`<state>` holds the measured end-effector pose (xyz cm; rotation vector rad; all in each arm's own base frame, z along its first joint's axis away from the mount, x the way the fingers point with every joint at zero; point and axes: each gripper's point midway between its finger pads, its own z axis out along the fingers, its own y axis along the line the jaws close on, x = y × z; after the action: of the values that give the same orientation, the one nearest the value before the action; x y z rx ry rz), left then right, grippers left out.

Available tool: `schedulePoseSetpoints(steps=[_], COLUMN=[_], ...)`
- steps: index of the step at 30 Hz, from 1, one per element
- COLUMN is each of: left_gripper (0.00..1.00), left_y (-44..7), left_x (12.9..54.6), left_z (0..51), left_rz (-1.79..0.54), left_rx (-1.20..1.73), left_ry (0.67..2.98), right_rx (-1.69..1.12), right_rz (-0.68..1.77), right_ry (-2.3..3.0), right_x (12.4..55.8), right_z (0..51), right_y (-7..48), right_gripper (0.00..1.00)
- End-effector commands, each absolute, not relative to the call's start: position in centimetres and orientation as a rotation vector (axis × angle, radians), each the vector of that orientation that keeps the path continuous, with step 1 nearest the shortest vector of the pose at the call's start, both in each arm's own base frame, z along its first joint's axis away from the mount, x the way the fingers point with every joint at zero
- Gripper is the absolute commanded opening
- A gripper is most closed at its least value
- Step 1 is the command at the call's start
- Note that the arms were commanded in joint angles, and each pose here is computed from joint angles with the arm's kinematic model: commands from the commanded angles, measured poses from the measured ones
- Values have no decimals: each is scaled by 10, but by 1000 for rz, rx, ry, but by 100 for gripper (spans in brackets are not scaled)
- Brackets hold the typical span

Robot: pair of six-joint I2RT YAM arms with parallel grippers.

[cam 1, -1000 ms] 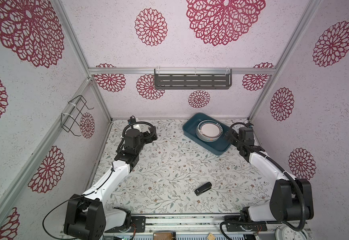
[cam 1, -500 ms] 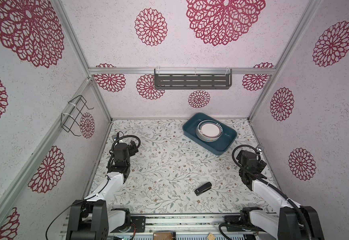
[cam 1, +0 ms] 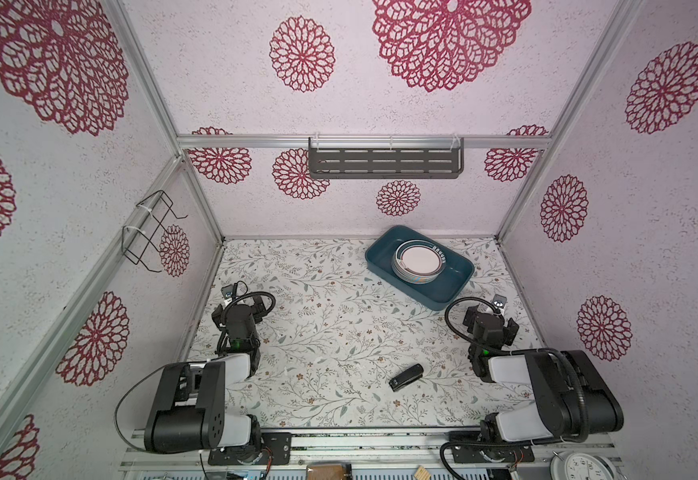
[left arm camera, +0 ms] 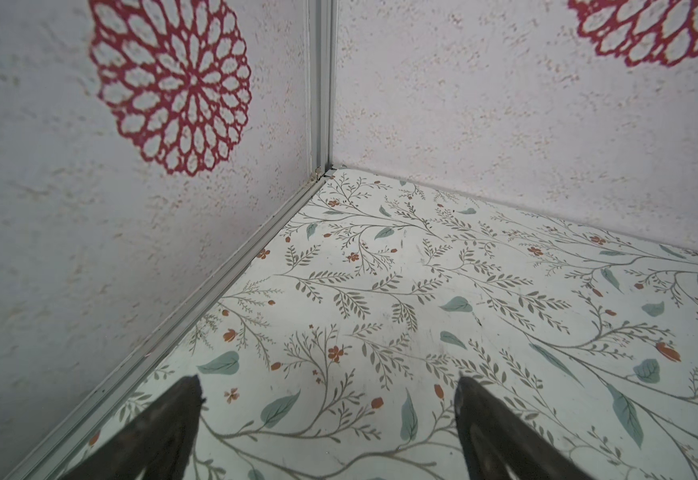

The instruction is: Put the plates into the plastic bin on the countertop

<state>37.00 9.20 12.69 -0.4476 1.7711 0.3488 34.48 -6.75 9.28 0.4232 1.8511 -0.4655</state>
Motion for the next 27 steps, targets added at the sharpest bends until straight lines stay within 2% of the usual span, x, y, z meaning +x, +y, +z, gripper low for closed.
schedulePoseSetpoints(steps=[1, 10, 27], left_gripper=[97, 97, 97], left_y=[92, 85, 85], left_x=[378, 401, 401], left_z=[135, 121, 122], left_rz=[316, 235, 232], left_rx=[-398, -317, -316], left_ry=[1677, 1803, 1785], right_rx=[331, 237, 271], right_rz=[-358, -261, -242], right_ry=[1716, 1722, 1720], right_x=[366, 369, 369], right_z=[129, 123, 116], right_y=[-49, -35, -44], right_gripper=[99, 99, 99])
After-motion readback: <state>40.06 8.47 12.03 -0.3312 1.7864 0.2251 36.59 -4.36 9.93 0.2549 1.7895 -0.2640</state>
